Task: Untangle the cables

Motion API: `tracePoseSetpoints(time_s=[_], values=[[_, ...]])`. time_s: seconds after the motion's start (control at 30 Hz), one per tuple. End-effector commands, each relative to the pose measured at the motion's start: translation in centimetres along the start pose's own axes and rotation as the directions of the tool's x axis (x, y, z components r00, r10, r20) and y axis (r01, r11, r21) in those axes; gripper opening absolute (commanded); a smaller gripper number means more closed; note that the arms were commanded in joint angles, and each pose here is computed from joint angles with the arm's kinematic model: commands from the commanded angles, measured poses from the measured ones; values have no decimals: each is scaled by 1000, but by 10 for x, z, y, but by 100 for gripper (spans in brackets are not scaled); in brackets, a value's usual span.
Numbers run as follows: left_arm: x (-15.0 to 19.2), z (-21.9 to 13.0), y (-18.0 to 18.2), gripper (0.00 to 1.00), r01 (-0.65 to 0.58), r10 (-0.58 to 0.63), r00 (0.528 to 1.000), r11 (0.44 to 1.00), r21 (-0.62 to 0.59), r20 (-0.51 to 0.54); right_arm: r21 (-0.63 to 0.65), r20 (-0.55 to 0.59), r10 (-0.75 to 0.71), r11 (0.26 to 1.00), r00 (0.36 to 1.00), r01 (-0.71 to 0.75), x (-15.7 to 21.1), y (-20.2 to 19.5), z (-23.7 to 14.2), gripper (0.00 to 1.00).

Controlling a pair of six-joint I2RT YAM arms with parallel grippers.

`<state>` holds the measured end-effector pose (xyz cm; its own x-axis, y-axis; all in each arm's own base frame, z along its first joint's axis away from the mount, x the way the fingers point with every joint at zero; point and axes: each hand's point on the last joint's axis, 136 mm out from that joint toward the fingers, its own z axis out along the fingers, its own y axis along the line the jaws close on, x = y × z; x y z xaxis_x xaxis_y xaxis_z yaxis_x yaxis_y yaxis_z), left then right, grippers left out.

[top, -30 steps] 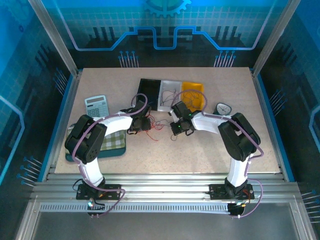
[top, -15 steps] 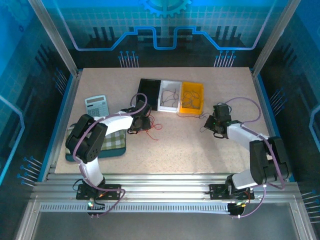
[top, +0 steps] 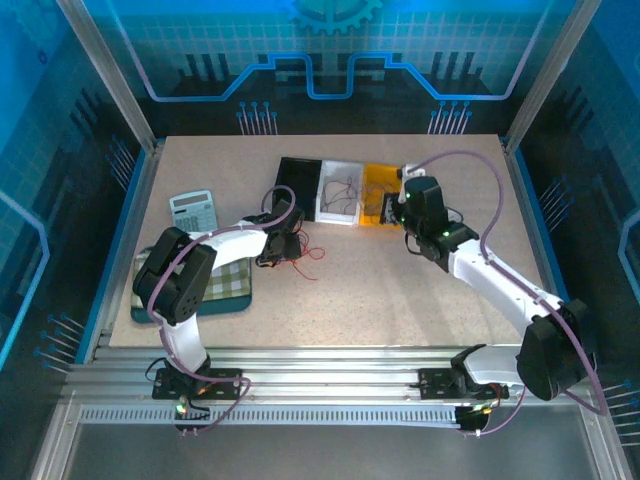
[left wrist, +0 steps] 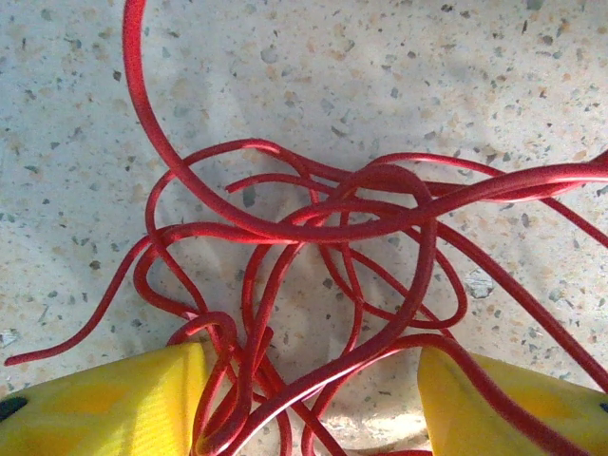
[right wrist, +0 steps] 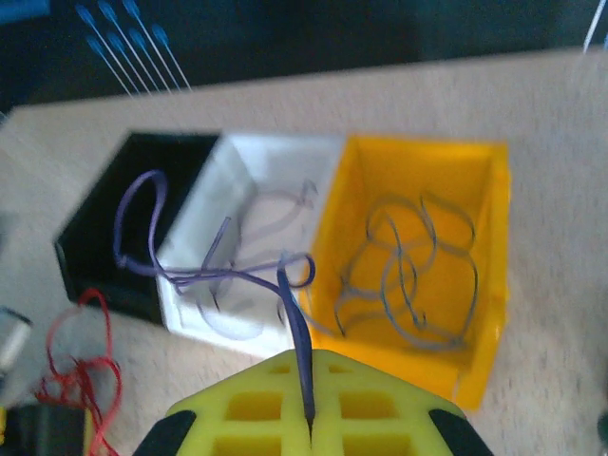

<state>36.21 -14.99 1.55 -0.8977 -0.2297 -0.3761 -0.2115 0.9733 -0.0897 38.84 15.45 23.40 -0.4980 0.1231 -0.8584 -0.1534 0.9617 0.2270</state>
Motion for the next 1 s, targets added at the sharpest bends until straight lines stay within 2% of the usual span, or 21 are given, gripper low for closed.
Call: tracePoseSetpoints(time_s=[0.0, 0.2, 0.37, 0.6, 0.77, 0.97], values=[[14, 13, 13, 62, 1, -5, 998, 998, -58, -63, -58, 49, -63, 996, 997, 66, -29, 17, 4, 1], [13, 13, 12, 62, -3, 0, 998, 999, -52, -59, -248, -77, -113, 964, 991, 91, -31, 53, 48, 4], [13, 11, 13, 62, -10, 8, 999, 999, -53, -48, -220, -166, -85, 974, 982, 47, -26, 53, 84, 4], [13, 8, 18, 62, -14, 12, 999, 998, -64, -32, -190, -257, -57, 982, 965, 8, -1, 47, 107, 4], [13, 8, 17, 62, -22, 20, 999, 998, -61, -33, -220, -319, -66, 975, 946, -7, 19, 50, 114, 4], [12, 9, 15, 62, -25, 23, 999, 998, -57, -35, -262, -338, -81, 965, 938, -11, 29, 53, 103, 4]])
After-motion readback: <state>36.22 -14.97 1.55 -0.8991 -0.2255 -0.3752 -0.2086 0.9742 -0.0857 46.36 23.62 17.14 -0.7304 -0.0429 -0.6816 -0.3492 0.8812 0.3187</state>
